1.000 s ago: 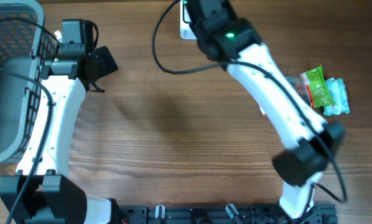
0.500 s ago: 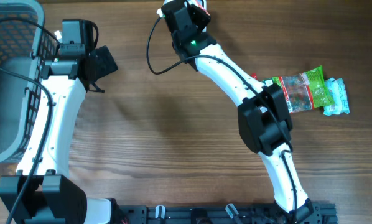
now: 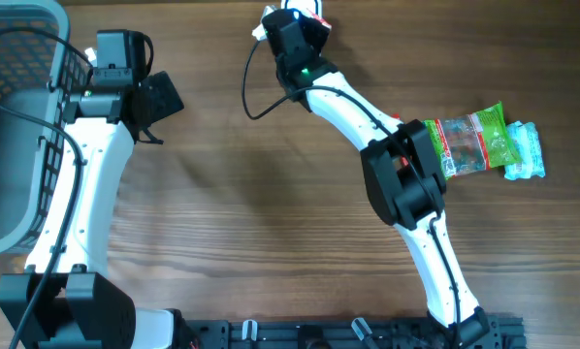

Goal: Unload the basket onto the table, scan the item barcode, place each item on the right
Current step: 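Lift the Kleenex pack up to the white scanner window, then lower the Kleenex pack onto the table beside the red packet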

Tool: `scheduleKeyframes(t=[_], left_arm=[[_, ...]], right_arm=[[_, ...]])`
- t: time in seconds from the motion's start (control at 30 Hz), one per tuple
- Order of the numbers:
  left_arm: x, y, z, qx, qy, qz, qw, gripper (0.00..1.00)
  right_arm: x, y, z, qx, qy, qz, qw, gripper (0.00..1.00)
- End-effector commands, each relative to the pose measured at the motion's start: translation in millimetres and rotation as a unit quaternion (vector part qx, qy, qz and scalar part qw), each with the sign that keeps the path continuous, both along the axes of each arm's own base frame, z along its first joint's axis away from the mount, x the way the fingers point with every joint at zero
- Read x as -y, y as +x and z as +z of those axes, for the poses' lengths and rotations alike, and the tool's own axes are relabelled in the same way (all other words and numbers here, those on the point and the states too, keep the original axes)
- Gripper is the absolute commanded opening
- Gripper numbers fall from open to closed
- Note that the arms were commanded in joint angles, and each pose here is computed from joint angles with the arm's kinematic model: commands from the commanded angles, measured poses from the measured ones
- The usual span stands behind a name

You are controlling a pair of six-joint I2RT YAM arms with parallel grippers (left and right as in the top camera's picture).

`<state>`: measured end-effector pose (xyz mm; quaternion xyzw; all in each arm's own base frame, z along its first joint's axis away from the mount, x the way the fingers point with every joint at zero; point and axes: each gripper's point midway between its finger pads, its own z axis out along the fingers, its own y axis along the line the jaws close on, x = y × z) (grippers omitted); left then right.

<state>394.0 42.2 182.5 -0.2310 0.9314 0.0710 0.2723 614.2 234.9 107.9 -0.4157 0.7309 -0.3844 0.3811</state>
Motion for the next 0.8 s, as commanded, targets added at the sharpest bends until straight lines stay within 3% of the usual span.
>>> scheduleKeyframes(t=[0.0,0.17,0.3,0.4,0.53,0.6,0.77], left_arm=[[-3,1,4,0.003,0.005,-0.001,1.000,1.00],[-3,1,4,0.003,0.005,-0.001,1.000,1.00],[-3,1,4,0.003,0.005,-0.001,1.000,1.00],[-3,1,4,0.003,0.005,-0.001,1.000,1.00],[-3,1,4,0.003,0.005,-0.001,1.000,1.00],[-3,1,4,0.003,0.005,-0.001,1.000,1.00],[-3,1,4,0.003,0.005,-0.001,1.000,1.00]], right_arm=[[-8,5,2,0.014,0.030,0.005,0.999,0.04],[-4,5,26,0.037,0.050,-0.010,0.998,0.04],[4,-3,90,0.086,0.155,-0.048,0.983,0.04],[19,-28,128,0.079,0.216,-0.084,0.970,0.04],[43,-82,147,0.004,0.291,-0.138,0.947,0.04],[46,-112,148,-0.072,0.332,-0.133,0.931,0.04],[53,-177,144,-0.220,0.416,-0.154,0.869,0.04]])
